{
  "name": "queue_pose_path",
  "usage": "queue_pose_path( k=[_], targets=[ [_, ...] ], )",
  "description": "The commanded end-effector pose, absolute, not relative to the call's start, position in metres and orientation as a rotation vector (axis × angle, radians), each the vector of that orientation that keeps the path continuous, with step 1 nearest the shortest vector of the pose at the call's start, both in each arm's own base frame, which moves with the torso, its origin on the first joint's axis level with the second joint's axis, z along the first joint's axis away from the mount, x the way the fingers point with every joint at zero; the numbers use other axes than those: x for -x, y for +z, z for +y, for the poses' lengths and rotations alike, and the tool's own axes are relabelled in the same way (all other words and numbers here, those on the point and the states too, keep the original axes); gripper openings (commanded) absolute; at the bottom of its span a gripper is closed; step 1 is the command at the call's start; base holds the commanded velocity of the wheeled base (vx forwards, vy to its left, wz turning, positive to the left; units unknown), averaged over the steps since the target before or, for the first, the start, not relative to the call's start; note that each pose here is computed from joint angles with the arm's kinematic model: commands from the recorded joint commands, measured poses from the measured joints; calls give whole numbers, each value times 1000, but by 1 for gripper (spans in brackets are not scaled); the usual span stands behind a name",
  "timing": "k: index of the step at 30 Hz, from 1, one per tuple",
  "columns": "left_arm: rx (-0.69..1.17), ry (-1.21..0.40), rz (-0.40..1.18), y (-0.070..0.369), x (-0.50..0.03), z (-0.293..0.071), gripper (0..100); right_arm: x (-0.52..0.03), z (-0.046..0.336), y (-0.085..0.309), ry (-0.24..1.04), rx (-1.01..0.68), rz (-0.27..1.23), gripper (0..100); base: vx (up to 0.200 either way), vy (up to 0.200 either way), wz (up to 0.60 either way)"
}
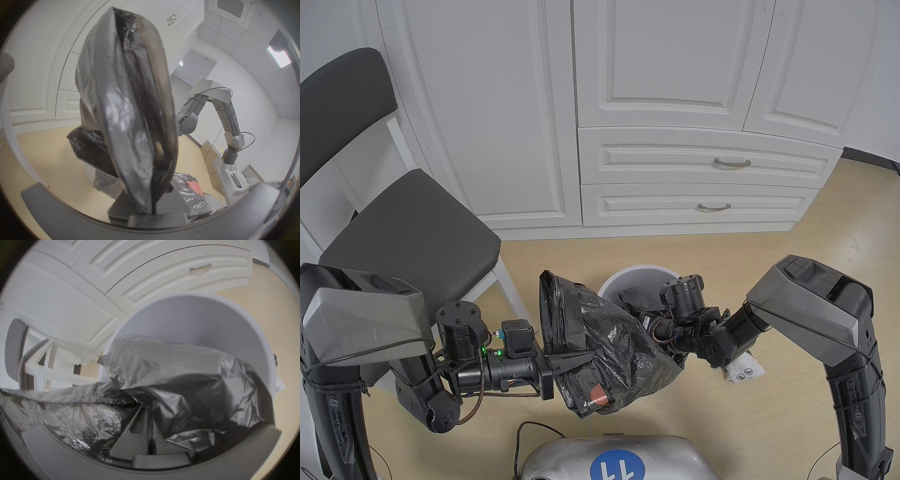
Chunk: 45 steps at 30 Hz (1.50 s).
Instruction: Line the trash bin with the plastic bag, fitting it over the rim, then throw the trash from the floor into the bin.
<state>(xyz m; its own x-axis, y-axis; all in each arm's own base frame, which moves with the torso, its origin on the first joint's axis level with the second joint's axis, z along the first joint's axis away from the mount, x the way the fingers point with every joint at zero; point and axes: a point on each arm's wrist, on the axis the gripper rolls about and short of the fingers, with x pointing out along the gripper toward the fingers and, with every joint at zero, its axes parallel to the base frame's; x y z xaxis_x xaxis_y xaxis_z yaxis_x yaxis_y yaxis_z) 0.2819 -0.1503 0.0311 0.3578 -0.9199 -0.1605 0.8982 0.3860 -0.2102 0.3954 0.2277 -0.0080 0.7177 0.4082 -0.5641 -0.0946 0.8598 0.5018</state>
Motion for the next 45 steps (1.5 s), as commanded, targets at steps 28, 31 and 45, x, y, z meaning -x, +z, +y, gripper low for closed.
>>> queue_pose_path(
  k=[28,31,45],
  targets=[
    [205,-972,299,19,-312,-153,0,-436,183,69,219,-676,496,0,0,0,0],
    [202,-972,302,21,-308,-151,0,-438,182,73,219,-683,482,0,0,0,0],
    [173,-989,328,22,-291,-148,0,-458,180,74,128,-753,387,0,0,0,0]
  ],
)
